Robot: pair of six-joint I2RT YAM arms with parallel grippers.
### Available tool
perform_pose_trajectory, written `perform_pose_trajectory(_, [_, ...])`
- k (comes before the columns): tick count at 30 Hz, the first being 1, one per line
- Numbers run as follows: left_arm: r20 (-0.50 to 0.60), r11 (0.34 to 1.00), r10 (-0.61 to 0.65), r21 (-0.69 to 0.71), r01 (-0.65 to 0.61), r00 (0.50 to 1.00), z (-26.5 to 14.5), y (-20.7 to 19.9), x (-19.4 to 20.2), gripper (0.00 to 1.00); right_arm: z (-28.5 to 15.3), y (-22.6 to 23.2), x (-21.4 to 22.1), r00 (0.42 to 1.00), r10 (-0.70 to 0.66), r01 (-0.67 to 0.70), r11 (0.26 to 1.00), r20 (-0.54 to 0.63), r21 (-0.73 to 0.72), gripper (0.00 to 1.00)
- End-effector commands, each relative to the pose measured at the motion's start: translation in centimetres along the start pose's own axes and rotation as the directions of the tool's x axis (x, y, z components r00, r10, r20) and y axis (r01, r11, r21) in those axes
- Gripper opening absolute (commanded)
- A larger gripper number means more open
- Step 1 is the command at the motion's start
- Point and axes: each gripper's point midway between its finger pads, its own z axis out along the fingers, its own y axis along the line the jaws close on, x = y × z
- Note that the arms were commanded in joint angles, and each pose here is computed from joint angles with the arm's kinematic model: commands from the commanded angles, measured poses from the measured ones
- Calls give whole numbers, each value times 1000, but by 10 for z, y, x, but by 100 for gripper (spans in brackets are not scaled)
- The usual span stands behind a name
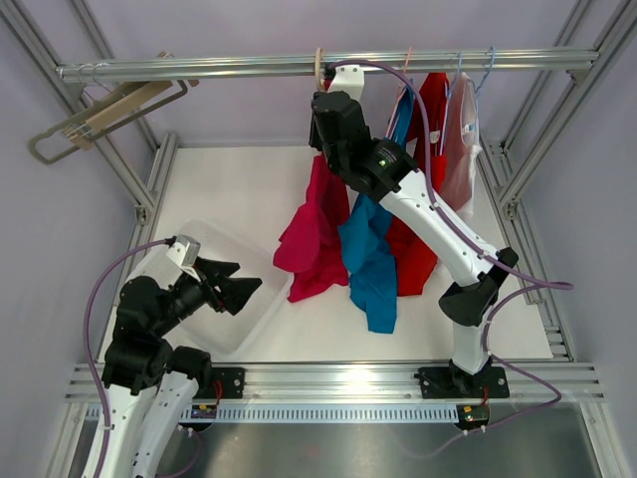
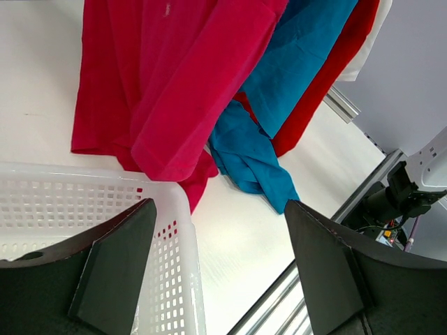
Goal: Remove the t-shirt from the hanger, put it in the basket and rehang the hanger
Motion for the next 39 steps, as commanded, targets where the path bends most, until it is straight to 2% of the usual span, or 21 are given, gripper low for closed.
perform_pose_trajectory(1, [15,1000,-1,0,1,1000,1,0,-3,80,-2,-8,-4,999,-38,37,998,20,57,37])
perform_pose_trajectory(6, [15,1000,-3,-5,4,1000,2,1,-4,80,2,-8,2,997,-73,73,996,-1,58,37])
perform_pose_trajectory(9, [16,1000,-4,-10,4,1000,2,2,-4,80,4,-9,3,996,-92,92,994,-7,66,32])
perform_pose_trajectory(11, [14,1000,-7,-9,7,1000,2,1,-5,79,4,-11,3,994,-107,108,991,-8,78,24])
perform_pose_trajectory(12, [14,1000,-7,-9,7,1000,2,1,-5,79,3,-13,1,994,-110,110,990,-5,84,15])
perform_pose_trajectory(14, [13,1000,-15,-11,15,1000,3,1,-6,77,3,-15,-6,993,-115,113,989,19,98,5])
perform_pose_trajectory(16, [9,1000,-27,-14,27,1000,5,1,-9,77,0,-16,-18,991,-125,119,988,54,102,0])
perform_pose_trajectory(22, [23,999,-45,20,45,999,7,-12,-35,76,-12,-15,-79,967,-78,53,993,242,106,0])
perform_pose_trajectory(26, [6,994,-64,92,63,998,12,-28,-49,76,-35,-19,-117,941,11,-34,998,337,61,0])
perform_pose_trajectory(35, [-12,990,-66,122,67,998,22,-39,-69,80,-54,-17,-113,914,82,-62,996,398,-62,0])
perform_pose_trajectory(39, [-24,990,-67,125,69,997,26,-39,-66,80,-56,-17,-113,888,42,-10,997,459,-73,0])
